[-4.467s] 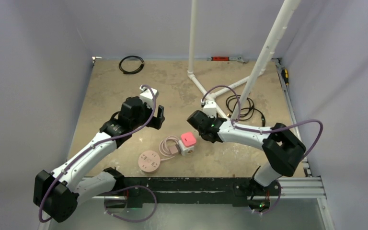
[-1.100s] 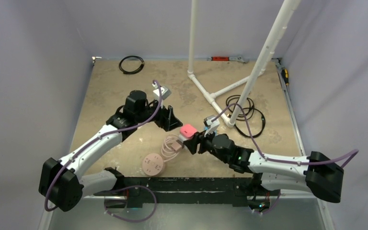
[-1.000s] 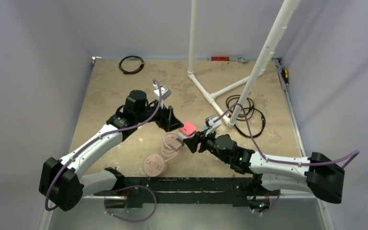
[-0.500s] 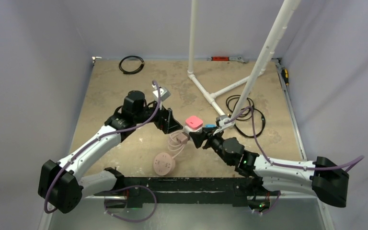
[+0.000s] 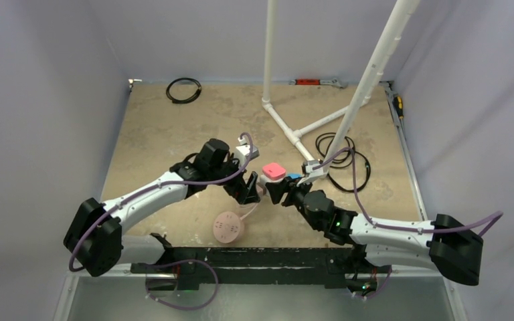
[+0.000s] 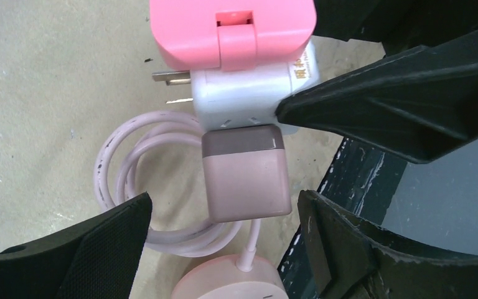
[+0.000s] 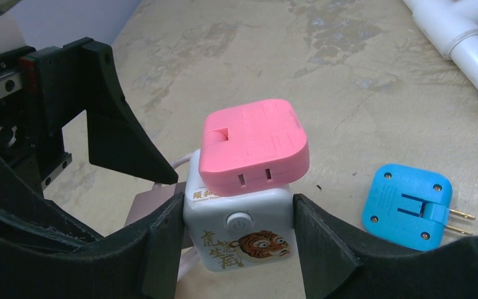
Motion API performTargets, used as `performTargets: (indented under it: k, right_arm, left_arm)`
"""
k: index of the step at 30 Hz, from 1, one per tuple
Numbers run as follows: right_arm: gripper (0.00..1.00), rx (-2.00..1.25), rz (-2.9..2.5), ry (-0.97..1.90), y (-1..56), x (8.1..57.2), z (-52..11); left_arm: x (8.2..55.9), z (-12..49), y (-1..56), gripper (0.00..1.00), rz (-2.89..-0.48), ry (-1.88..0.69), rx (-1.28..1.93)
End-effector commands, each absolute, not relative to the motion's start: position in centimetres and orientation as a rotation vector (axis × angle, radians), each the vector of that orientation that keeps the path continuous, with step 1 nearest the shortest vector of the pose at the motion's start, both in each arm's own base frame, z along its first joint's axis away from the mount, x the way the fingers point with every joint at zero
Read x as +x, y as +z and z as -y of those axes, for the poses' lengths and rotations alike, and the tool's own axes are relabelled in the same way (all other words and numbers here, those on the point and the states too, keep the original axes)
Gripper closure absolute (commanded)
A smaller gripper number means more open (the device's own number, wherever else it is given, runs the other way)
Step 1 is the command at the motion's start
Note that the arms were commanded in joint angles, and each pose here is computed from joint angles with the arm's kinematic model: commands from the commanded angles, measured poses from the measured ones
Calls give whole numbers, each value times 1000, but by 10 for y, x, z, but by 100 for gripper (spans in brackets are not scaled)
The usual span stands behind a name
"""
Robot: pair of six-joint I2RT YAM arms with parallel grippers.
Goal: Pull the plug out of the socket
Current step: Remove the plug from the socket.
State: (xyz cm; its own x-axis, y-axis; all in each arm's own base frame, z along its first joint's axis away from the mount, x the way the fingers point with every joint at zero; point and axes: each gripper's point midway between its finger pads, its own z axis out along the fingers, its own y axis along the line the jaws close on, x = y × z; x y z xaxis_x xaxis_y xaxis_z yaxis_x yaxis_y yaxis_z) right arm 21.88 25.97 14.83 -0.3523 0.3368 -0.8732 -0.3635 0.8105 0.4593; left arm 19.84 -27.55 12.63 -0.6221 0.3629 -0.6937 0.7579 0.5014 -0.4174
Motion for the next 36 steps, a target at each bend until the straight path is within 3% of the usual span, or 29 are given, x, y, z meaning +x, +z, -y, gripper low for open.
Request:
performTargets:
  k: [1,4,9,15,18,27,28,32,36]
  right_arm:
    - [100,117,-1673,867,196,224,-269]
    - [100,105,-1691,856,191,224,-270]
    - [100,106,-1715,869,183,223,-274]
    - [100,110,-1736,870,174,221,-275]
    - [100,113,-1744,874,172,221,-276]
    - [100,82,-1840,845,150,219,-286]
    - [97,82,-1858,838,146,219,-287]
    - [69,105,-1921,842,127,216,-291]
    - [54,128,-1954,868,115,212,-293]
  left_arm:
    - [207,278,133,12,-2190,-945,919]
    - [204,283,131,17,-2195,-992,925]
    - [201,289,123,37,-2228,-1037,923]
    - [195,294,113,39,-2261,-1061,937]
    - [194,295,110,46,-2273,-1064,939]
    - [193,296,103,97,-2308,-1077,923]
    - [193,296,101,100,-2316,-1076,918]
    - [191,297,95,100,-2343,-1080,916]
    - [192,295,90,100,-2361,-1063,910]
